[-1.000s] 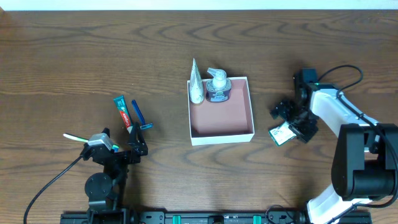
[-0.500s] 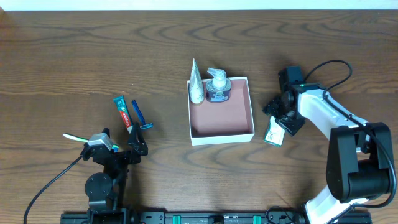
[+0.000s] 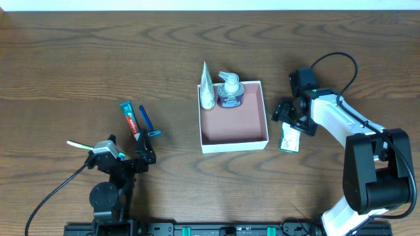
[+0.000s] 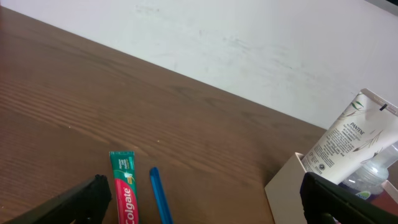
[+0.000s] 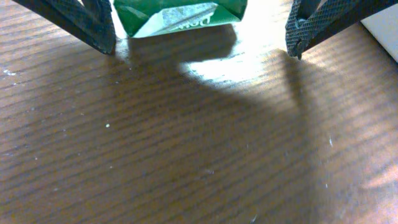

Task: Pack container
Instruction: 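Lower the soap box into the white box's front-left area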

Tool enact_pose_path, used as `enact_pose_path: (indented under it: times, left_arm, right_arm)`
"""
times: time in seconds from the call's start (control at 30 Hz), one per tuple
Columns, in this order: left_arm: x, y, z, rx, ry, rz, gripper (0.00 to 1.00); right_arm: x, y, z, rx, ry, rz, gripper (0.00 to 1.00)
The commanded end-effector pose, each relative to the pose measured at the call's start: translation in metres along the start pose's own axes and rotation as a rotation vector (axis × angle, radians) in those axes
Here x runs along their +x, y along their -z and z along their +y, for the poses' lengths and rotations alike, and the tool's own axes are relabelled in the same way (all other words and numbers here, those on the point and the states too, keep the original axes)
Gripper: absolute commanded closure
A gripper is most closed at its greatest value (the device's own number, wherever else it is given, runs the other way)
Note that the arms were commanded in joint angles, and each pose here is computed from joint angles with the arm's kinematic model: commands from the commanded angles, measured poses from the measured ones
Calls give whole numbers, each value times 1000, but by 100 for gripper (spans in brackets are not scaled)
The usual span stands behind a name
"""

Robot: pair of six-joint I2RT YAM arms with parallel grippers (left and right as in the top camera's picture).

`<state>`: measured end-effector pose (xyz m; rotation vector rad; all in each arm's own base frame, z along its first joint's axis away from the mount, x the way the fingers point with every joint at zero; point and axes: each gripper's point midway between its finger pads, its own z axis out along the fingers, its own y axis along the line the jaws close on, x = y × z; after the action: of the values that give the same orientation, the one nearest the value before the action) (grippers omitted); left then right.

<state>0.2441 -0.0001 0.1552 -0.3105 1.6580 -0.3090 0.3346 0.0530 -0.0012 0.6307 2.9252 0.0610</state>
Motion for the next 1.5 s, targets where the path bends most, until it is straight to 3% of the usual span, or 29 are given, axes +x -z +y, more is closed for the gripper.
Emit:
enact_pose_path:
  times: [0.0,0.4,0.7,1.03,1.47]
  left_arm:
    - [14,-2,8,-20,-6,33,2]
    - [14,-2,8,-20,-6,33,2]
    - [14,-2,8,-20,-6,33,2]
    - [14,-2,8,-20,-6,33,2]
    - [14,-2,8,-20,-6,33,2]
  right_arm:
    - [7,-3,-5,25,77,17,15]
    - [28,-2,-10,53,187,96,16]
    - [45,-8,-8,62,223,119,29]
    - [56,-25,-17,59,198,110,58]
    - [14,-2,6,-62,190,38,61]
